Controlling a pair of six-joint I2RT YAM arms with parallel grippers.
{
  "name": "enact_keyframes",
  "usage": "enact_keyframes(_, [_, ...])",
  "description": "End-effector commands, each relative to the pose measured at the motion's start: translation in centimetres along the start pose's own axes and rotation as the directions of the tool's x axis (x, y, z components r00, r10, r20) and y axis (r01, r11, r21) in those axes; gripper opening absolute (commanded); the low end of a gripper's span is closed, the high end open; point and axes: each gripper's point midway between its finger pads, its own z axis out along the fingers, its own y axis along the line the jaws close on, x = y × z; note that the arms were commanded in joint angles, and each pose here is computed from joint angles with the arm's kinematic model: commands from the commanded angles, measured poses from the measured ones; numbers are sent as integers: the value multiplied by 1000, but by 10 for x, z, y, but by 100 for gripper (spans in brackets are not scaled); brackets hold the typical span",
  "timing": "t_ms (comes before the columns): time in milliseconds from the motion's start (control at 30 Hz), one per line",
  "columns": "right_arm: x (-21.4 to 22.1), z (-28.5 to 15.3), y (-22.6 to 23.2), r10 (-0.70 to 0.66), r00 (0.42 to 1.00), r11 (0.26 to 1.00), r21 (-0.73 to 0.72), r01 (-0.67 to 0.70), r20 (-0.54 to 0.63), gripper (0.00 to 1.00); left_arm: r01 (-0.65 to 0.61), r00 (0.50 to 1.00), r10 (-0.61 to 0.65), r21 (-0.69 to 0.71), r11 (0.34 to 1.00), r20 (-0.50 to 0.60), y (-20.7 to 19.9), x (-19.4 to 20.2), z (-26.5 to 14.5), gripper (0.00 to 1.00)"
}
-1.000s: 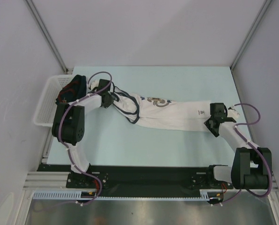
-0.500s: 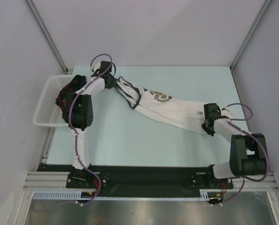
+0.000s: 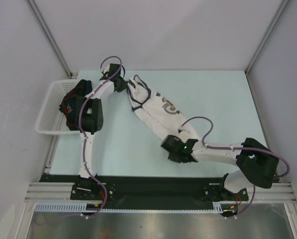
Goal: Fold and stack the tank tops
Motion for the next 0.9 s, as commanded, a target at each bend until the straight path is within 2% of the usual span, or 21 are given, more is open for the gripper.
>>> enact_keyframes(0, [103, -35, 25, -83, 962, 997, -21, 80, -260, 0, -23, 1000, 23, 83, 996, -5, -22, -6, -3, 0])
enact_keyframes(33, [107, -50, 49, -123, 957, 992, -66, 109, -263, 3, -32, 999, 32, 97, 995, -3, -27, -4, -5, 0])
enact_keyframes(100, [123, -59, 62, -221, 942, 975, -91, 205, -251, 7, -56, 998, 57, 124, 991, -2, -35, -2, -8, 0])
enact_keyframes(133, [123, -64, 65, -254, 939, 967, -94, 238, -232, 27, -67, 998, 68, 145, 987, 1, -43, 0, -11, 0])
enact_keyframes(200, [116, -78, 81, -325, 931, 941, -150, 302, -164, 55, -86, 996, 88, 185, 979, -1, -53, 3, -14, 0])
enact_keyframes(233, [110, -80, 83, -333, 932, 938, -152, 312, -142, 57, -96, 995, 99, 207, 974, -7, -59, 7, -15, 1])
enact_keyframes(267, [100, -83, 88, -380, 918, 918, -169, 360, -111, 59, -101, 994, 105, 223, 970, -6, -63, 8, -16, 2])
enact_keyframes(333, [74, -86, 90, -387, 918, 914, -167, 370, -83, 59, -118, 989, 138, 298, 947, -46, -78, 22, -21, 7])
enact_keyframes(367, [63, -88, 91, -443, 895, 885, -182, 428, -48, 59, -129, 987, 151, 309, 942, -48, -80, 24, -21, 16])
enact_keyframes(433, [32, -94, 100, -420, 907, 881, -237, 410, 9, 60, -134, 986, 159, 307, 942, -57, -80, 27, -24, 28])
enact_keyframes(467, [22, -93, 101, -419, 908, 875, -259, 410, 22, 60, -134, 985, 159, 293, 947, -65, -77, 30, -25, 44])
enact_keyframes(500, [15, -90, 104, -449, 893, 845, -310, 435, 29, 61, -131, 986, 154, 268, 954, -65, -71, 29, -26, 51])
enact_keyframes(533, [-12, -87, 102, -407, 912, 859, -322, 398, 44, 61, -131, 990, 142, 247, 960, -26, -70, 17, -34, 59])
enact_keyframes(567, [-22, -85, 102, -402, 915, 852, -353, 387, 32, 61, -129, 990, 139, 213, 968, -30, -58, 20, -34, 78])
enact_keyframes(600, [-37, -81, 101, -422, 904, 835, -360, 416, 67, 61, -135, 991, 137, 196, 971, 4, -54, 12, -36, 86])
enact_keyframes(667, [-77, -69, 89, -376, 922, 859, -338, 384, 93, 61, -139, 990, 135, 172, 975, 37, -45, 2, -49, 100])
enact_keyframes(733, [-106, -60, 84, -376, 916, 851, -339, 401, 138, 61, -145, 989, 137, 173, 974, 57, -43, -12, -61, 100])
enact_keyframes(767, [-124, -47, 75, -342, 931, 868, -336, 364, 126, 61, -152, 988, 146, 168, 974, 48, -38, -13, -64, 100])
enact_keyframes(800, [-139, -44, 78, -334, 932, 856, -370, 361, 138, 61, -160, 987, 153, 171, 972, 50, -39, -18, -76, 100])
enact_keyframes(867, [-148, -24, 78, -324, 942, 853, -405, 329, 84, 59, -175, 985, 172, 151, 973, 35, -28, -13, -84, 100])
